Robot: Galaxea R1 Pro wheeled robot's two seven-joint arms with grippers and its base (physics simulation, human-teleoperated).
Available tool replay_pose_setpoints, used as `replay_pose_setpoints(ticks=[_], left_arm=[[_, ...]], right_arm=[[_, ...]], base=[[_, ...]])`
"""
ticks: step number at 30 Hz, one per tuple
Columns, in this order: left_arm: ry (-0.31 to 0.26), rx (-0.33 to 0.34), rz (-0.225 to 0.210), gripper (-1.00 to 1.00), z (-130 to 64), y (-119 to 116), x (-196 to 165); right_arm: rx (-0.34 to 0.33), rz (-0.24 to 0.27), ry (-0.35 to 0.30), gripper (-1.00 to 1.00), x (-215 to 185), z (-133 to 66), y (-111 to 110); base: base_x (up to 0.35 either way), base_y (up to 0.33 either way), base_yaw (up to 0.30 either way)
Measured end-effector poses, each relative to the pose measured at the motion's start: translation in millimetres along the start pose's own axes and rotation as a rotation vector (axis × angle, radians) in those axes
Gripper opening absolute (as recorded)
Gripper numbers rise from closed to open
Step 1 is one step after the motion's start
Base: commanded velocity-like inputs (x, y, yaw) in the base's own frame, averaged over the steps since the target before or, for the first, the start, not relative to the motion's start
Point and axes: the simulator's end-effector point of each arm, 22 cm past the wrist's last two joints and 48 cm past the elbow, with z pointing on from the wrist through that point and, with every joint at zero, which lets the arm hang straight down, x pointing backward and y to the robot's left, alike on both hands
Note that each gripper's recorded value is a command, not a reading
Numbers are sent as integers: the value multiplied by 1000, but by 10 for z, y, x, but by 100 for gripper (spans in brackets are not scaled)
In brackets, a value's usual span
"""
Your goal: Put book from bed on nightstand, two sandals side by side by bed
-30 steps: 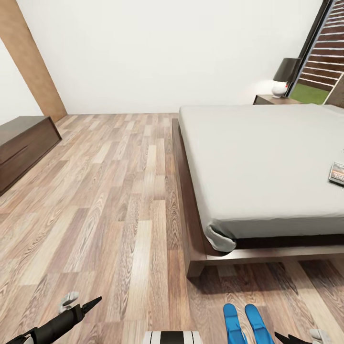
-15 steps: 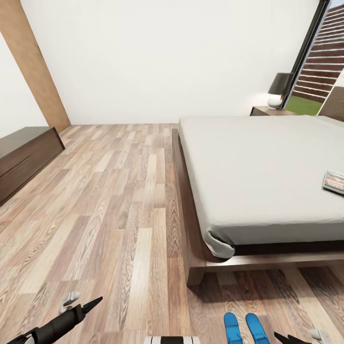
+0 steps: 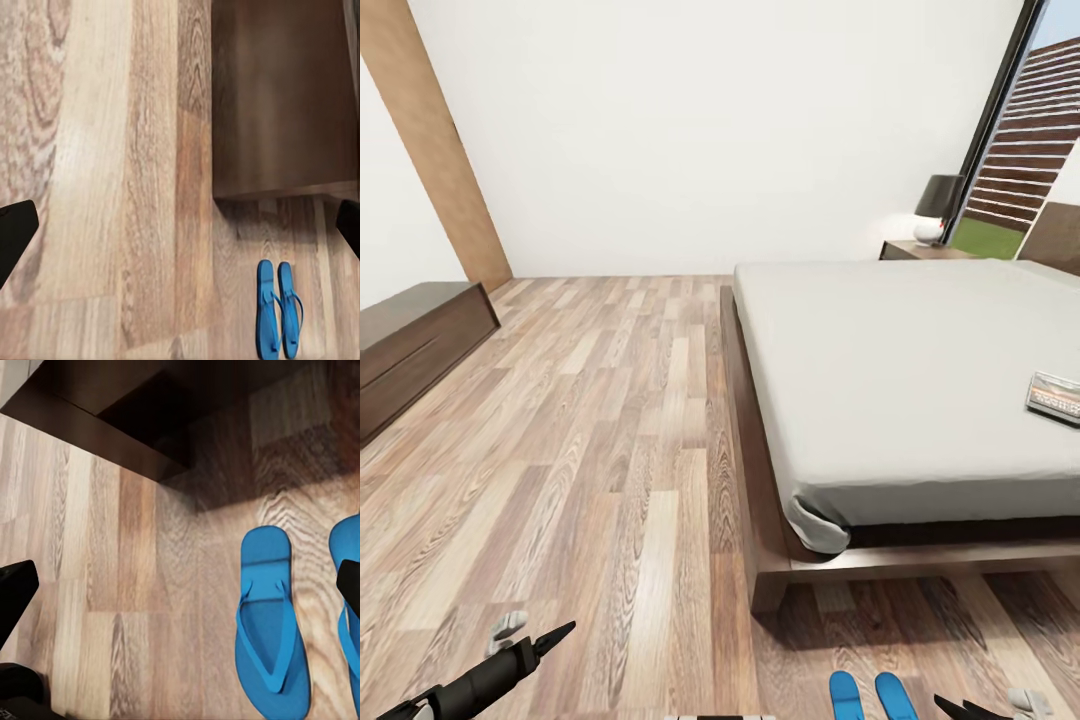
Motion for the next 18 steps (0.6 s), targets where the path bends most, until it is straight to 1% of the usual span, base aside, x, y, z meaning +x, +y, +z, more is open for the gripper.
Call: replay_pose_setpoints(ticks=[18], left_arm=[[1,0,0,100,-151,-301,-243]], right_arm=[[-1,0,0,100,-270,-179,261]], base=[[0,0,0]])
